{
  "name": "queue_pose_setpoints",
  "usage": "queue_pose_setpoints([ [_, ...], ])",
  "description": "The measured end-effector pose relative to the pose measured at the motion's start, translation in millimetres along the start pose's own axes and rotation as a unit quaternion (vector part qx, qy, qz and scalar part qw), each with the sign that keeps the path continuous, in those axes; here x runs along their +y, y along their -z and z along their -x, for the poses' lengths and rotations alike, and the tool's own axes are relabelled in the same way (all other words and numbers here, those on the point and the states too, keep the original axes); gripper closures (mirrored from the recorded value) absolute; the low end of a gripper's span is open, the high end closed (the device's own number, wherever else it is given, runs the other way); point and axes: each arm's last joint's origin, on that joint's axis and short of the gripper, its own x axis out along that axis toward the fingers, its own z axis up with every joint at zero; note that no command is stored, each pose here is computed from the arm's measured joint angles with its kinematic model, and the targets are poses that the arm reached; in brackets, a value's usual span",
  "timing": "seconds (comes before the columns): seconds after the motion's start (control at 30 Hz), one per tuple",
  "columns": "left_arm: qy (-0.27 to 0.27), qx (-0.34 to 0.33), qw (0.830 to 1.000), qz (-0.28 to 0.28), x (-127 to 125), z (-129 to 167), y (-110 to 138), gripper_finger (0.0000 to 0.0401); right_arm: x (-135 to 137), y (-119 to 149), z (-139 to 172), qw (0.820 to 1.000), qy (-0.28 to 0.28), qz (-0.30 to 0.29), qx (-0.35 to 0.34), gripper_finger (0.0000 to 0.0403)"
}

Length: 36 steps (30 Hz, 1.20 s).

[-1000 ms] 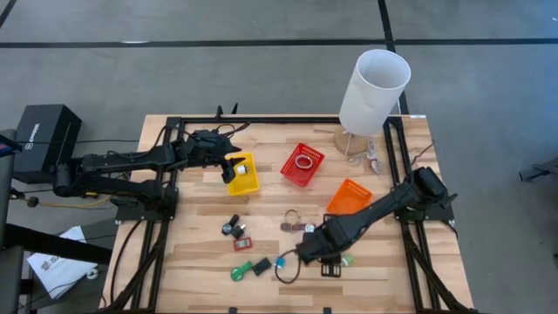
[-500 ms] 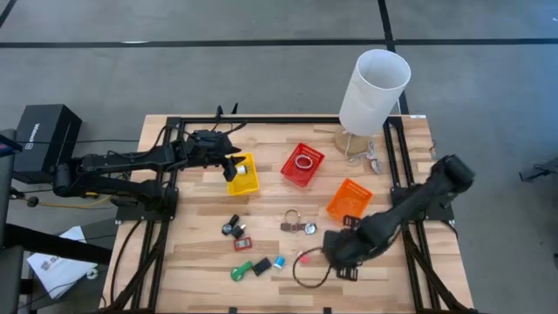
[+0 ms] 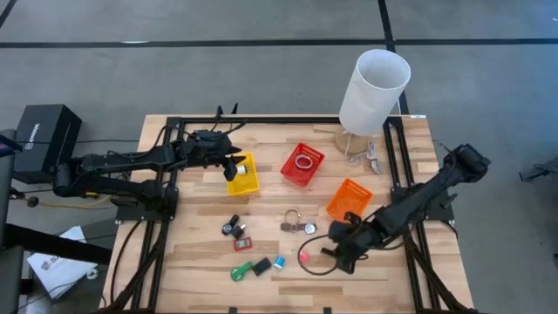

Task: Pick & Place Office items
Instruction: Put the right black digital clock into the orange basket

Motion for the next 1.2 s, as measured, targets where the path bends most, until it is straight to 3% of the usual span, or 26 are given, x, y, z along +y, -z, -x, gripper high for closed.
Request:
queue_pose_setpoints([
  [0.1, 0.000, -0.001, 1.000, 0.000, 0, 0, 0, 0.0243, 6, -2, -17, 0.999, -0.018, 0.027, 0.013, 0.0242],
  [0.23, 0.000, -0.002, 1.000, 0.000, 0, 0, 0, 0.0243, 7, -3, -29, 0.999, 0.010, 0.032, 0.040, 0.0242],
  [0.97, 0.002, -0.008, 1.000, 0.000, 0, 0, -2, 0.0243, 6, 8, -73, 0.991, 0.059, 0.016, 0.118, 0.0242],
  [1.2, 0.002, -0.008, 1.000, 0.000, 0, 0, -2, 0.0243, 6, 8, -72, 0.991, 0.060, 0.029, 0.118, 0.0280],
])
